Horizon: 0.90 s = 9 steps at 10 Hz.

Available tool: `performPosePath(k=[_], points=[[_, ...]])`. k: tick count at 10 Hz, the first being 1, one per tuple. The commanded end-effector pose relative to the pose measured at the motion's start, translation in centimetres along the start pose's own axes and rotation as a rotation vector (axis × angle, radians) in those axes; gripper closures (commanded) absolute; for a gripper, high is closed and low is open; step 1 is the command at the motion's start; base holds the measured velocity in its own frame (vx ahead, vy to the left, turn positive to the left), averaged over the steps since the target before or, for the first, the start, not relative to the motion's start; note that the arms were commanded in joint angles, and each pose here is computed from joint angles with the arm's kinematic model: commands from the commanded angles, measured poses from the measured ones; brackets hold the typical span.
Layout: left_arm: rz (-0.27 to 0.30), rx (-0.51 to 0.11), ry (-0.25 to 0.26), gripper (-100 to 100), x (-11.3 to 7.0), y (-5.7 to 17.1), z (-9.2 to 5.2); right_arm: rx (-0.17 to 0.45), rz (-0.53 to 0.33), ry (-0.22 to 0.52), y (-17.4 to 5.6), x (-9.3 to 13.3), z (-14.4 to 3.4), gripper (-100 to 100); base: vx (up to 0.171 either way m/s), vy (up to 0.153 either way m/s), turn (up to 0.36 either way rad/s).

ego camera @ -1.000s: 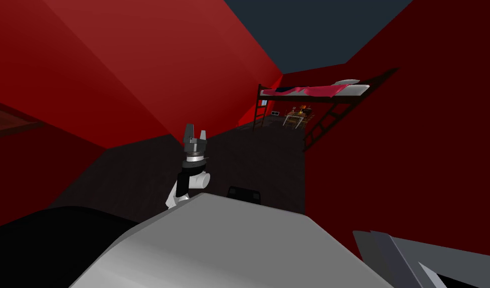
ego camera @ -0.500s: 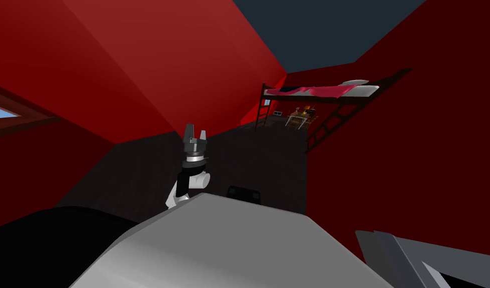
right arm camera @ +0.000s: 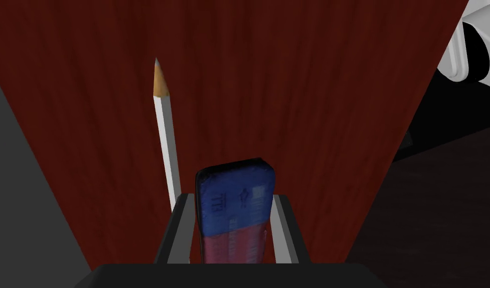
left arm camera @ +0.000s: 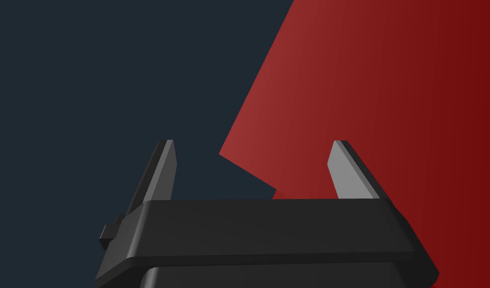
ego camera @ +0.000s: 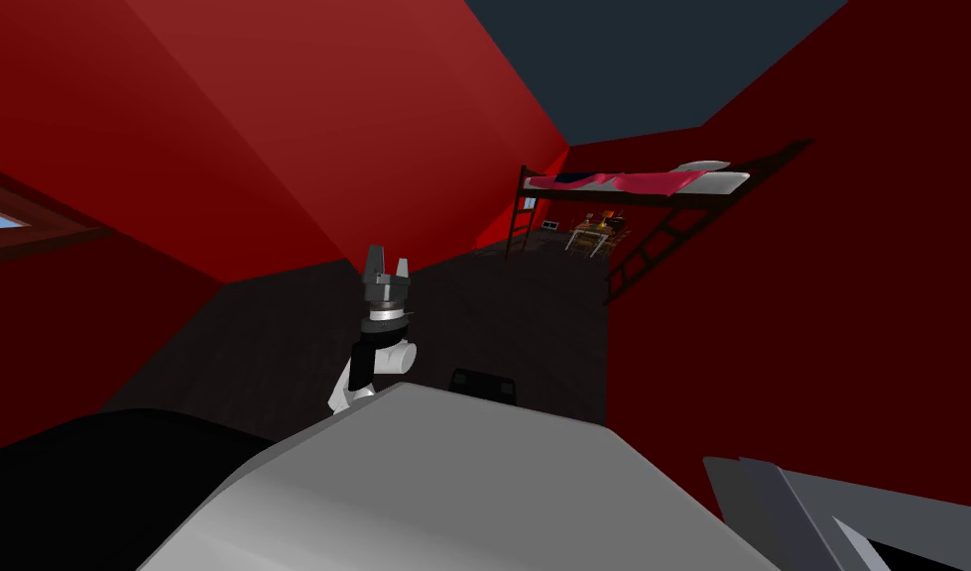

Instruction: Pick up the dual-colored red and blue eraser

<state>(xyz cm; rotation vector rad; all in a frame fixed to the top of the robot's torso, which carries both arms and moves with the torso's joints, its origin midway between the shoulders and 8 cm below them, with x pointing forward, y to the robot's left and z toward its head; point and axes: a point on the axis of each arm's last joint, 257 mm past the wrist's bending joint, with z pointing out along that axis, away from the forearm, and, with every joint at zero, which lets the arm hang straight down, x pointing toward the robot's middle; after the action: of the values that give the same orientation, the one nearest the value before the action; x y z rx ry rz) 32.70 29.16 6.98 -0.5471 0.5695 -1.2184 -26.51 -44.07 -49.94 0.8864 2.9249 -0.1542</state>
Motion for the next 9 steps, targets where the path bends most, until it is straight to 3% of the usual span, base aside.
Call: performPosePath(k=[1, 2, 7, 8, 9], points=[[0.000, 0.000, 0.000, 0, 0.0, 0.0, 0.0, 0.000, 0.000, 0.000, 0.0, 0.0, 0.0, 0, 0.000, 0.000, 0.000], [0.000, 0.000, 0.000, 0, 0.0, 0.0, 0.0, 0.004, -0.015, 0.000, 0.2, 0.9, -0.7, 100, 0.054, -0.059, -0.134], [0.000, 0.000, 0.000, 0, 0.0, 0.0, 0.0, 0.009, -0.059, 0.002, 1.1, 3.7, -3.3, 100, 0.088, -0.080, -0.091], [0.000, 0.000, 0.000, 0, 0.0, 0.0, 0.0, 0.009, -0.046, 0.001, 0.8, 3.3, -2.8, 100, 0.037, -0.025, -0.029], [0.000, 0.000, 0.000, 0, 0.0, 0.0, 0.0, 0.009, -0.051, 0.002, 0.8, 3.5, -2.9, 0, 0.006, -0.004, 0.006]])
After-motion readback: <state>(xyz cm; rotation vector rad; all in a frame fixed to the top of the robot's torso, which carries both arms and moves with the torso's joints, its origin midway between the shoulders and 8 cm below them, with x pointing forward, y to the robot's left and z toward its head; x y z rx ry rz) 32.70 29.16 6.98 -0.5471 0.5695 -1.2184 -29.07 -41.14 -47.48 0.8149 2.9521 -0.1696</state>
